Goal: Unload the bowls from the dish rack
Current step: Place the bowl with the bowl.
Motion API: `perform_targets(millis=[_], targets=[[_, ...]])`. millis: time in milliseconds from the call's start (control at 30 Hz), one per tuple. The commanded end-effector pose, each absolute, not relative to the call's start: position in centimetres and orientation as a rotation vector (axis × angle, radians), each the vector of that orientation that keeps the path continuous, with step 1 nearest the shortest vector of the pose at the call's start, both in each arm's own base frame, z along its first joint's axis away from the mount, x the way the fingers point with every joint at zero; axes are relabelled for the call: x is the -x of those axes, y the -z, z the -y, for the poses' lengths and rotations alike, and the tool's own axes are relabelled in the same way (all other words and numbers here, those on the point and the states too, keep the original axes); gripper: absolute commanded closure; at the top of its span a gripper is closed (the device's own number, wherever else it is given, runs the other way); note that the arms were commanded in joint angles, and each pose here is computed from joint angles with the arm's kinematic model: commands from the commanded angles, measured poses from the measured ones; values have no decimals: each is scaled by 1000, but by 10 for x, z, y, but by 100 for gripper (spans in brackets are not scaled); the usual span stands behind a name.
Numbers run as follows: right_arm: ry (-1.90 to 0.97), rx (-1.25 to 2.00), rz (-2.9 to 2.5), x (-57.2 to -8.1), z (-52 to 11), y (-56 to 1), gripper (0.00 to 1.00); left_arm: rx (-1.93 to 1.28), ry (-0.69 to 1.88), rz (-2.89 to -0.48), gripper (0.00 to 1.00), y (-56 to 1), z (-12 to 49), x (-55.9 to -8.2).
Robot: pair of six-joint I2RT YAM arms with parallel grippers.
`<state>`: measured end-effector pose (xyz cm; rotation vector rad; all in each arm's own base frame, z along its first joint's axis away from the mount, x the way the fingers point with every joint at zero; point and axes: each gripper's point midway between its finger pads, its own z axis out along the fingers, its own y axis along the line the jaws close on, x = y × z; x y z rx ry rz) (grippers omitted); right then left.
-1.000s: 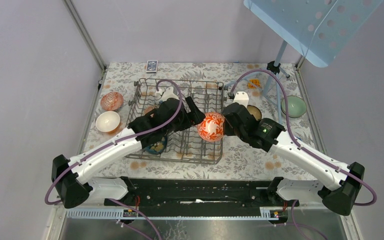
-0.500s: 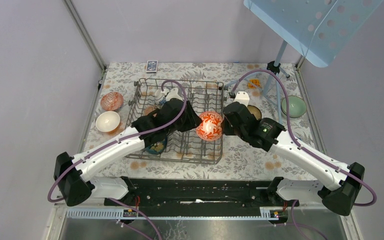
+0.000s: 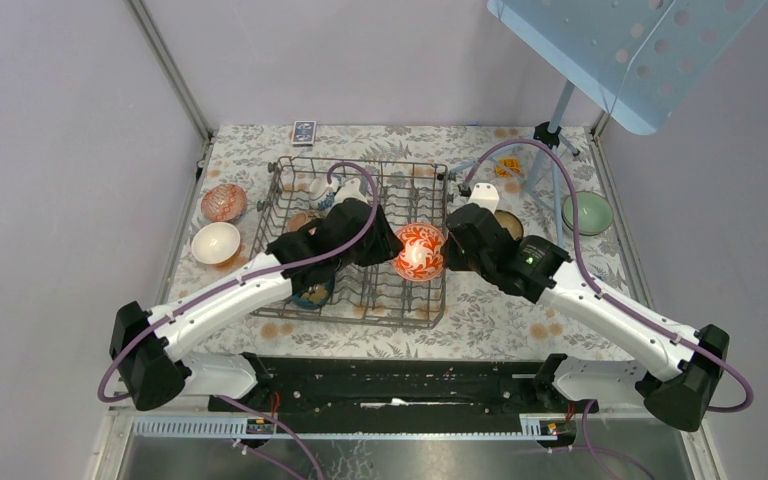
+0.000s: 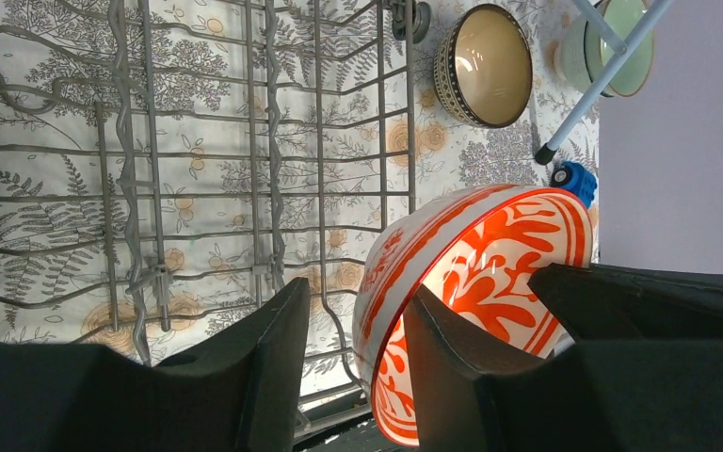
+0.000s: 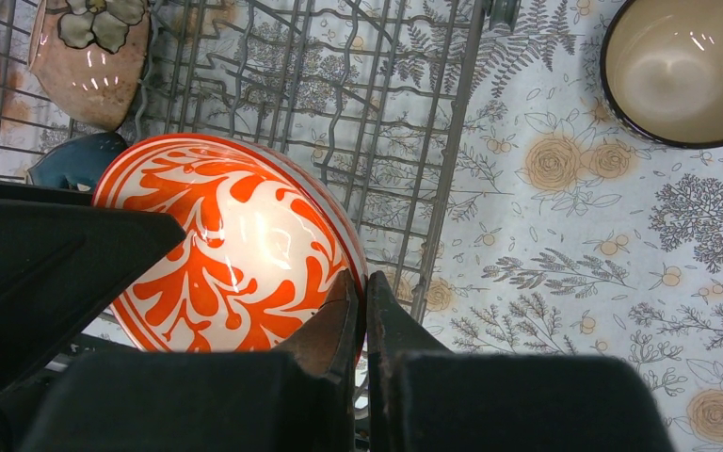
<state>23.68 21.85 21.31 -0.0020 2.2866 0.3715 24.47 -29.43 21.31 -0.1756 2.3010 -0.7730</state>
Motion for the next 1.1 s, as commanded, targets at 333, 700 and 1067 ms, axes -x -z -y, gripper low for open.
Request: perform_targets(millis=[333,700,1067], targets=[[-467,-72,-2202,-252,-233,-236,100,87,746,-2288,93,-215,304,-235],[-581,103,-2193,-238,-247,-255,32,53,709,-2228,100,-239,298,-245],[-448,200,-2092,-235,-212,-297,0,275,694,-2052,100,-318,222,-315]])
